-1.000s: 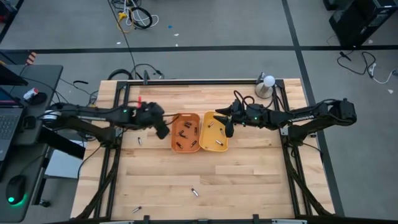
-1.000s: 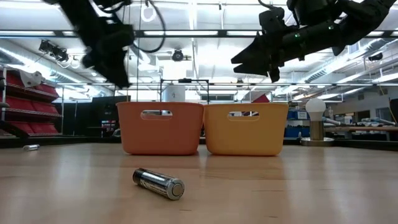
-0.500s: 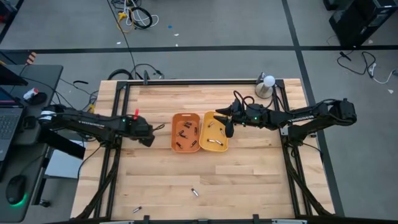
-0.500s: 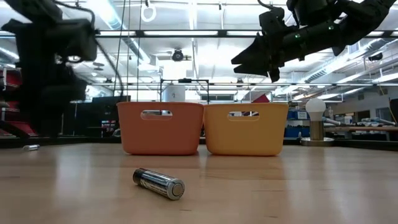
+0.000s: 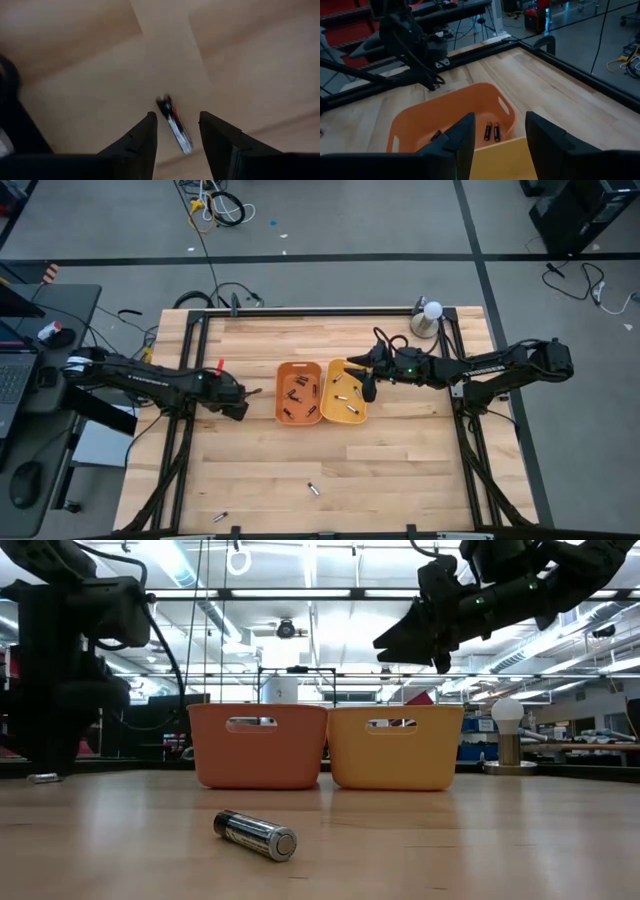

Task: Sort batteries
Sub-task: Put the silver battery into the yellow bin

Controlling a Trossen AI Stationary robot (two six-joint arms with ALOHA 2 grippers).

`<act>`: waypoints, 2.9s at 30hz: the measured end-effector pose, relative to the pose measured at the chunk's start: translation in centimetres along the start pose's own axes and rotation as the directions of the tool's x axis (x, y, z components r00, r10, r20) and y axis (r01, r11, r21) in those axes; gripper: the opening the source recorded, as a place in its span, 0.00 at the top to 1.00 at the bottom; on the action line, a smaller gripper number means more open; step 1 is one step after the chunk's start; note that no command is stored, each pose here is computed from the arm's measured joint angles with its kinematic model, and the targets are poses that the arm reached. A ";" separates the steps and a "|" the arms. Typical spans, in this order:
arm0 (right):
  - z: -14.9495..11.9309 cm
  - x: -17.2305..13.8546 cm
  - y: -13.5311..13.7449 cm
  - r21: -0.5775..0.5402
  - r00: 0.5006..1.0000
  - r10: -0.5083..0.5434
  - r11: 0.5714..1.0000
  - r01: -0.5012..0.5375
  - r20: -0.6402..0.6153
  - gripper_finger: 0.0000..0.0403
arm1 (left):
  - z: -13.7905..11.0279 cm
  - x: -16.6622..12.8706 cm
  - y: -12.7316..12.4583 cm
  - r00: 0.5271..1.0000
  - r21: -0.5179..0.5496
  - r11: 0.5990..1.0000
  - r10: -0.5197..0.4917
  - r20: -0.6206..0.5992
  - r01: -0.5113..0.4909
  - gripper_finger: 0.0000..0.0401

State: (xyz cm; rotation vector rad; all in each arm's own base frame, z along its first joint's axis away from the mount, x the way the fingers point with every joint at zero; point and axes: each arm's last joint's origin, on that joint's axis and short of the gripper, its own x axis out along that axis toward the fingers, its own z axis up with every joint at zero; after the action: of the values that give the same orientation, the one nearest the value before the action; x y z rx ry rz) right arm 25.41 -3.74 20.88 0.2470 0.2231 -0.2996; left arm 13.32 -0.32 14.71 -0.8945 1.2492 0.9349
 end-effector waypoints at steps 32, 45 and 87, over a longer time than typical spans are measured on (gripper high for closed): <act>-0.4 0.0 0.0 0.028 0.999 -0.023 0.999 0.024 -0.031 0.60 | 1.2 -4.1 -5.4 0.996 0.440 0.898 -0.043 0.076 0.005 0.98; 0.1 -0.8 1.2 -0.021 0.967 -0.241 0.970 0.244 0.087 0.63 | 5.2 -13.3 -10.7 0.893 0.830 0.555 -0.397 0.212 0.049 0.98; -1.8 -2.5 1.1 -0.091 0.958 -0.223 0.973 0.210 -0.181 0.69 | 14.0 -4.8 -21.1 0.546 0.950 0.312 -0.798 0.255 0.014 0.65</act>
State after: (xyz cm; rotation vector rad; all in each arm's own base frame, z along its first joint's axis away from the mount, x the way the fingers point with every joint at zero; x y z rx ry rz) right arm 23.14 -1.60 19.99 0.1805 0.4507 -0.4856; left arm 37.64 4.57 21.81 0.0854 0.5025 -0.0329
